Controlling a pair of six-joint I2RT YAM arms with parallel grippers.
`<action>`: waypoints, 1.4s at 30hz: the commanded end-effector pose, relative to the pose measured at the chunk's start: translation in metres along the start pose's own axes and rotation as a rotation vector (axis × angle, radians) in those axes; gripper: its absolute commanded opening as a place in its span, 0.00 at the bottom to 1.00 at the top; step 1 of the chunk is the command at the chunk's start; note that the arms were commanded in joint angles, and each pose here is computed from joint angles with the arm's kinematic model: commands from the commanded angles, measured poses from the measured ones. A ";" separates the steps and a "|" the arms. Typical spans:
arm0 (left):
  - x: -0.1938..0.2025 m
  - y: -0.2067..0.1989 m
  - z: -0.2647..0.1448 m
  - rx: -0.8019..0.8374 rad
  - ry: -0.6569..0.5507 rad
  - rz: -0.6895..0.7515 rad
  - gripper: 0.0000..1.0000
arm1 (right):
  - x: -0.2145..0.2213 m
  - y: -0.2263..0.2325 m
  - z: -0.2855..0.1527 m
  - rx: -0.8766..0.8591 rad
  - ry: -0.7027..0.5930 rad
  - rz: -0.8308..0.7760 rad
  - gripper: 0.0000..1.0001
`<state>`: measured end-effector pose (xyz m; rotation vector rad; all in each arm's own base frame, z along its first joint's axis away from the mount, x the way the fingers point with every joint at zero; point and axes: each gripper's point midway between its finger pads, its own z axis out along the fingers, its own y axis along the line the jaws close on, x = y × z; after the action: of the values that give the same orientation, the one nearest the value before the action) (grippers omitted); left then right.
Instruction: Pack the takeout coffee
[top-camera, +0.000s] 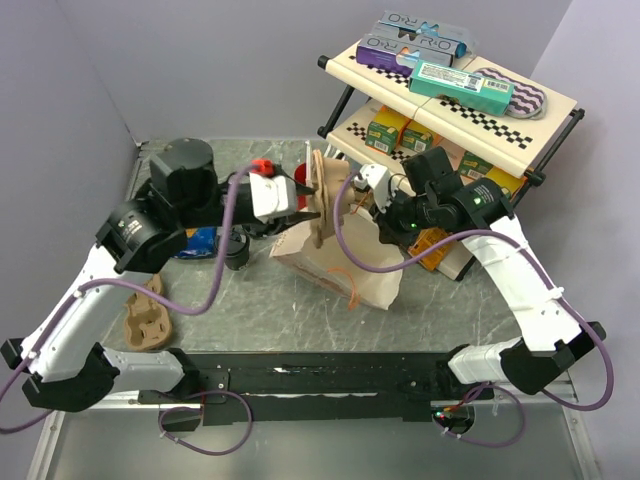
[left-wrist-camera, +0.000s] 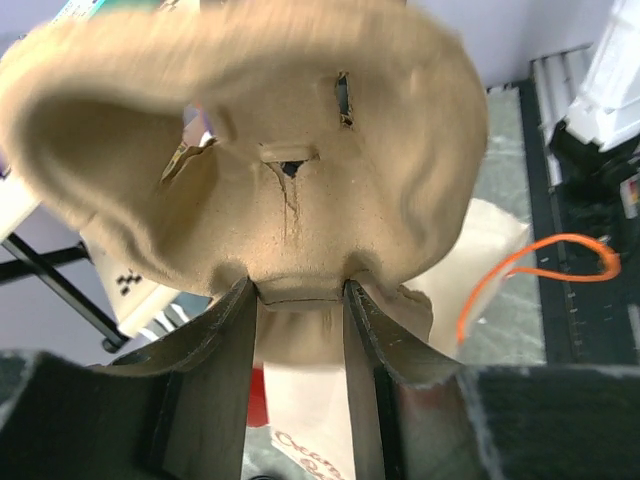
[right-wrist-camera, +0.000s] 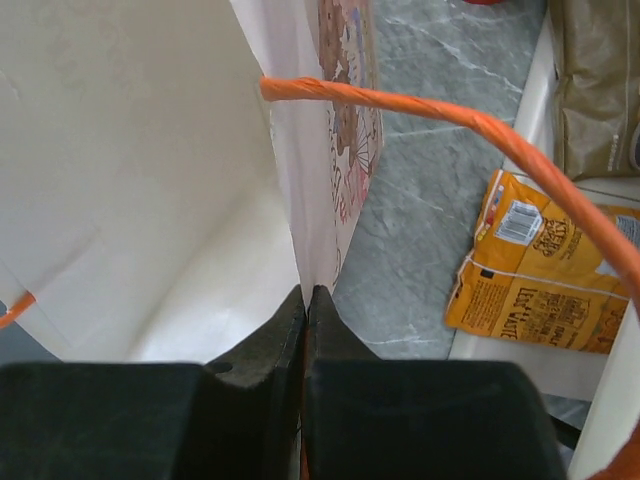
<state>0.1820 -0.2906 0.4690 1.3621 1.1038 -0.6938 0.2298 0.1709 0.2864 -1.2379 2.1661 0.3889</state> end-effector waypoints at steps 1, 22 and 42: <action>-0.015 -0.012 0.007 0.008 -0.055 0.152 0.01 | -0.019 0.001 -0.007 0.011 -0.066 0.056 0.00; 0.008 -0.007 -0.017 -0.128 0.023 0.200 0.01 | -0.041 0.006 -0.013 -0.064 -0.145 0.029 0.00; 0.073 -0.043 0.032 0.102 0.378 0.509 0.01 | -0.036 -0.009 -0.014 0.042 -0.101 0.042 0.00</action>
<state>0.1773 -0.3103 0.3812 1.7485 0.9824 -0.2313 0.2431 0.1868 0.3050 -1.1781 2.1365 0.4695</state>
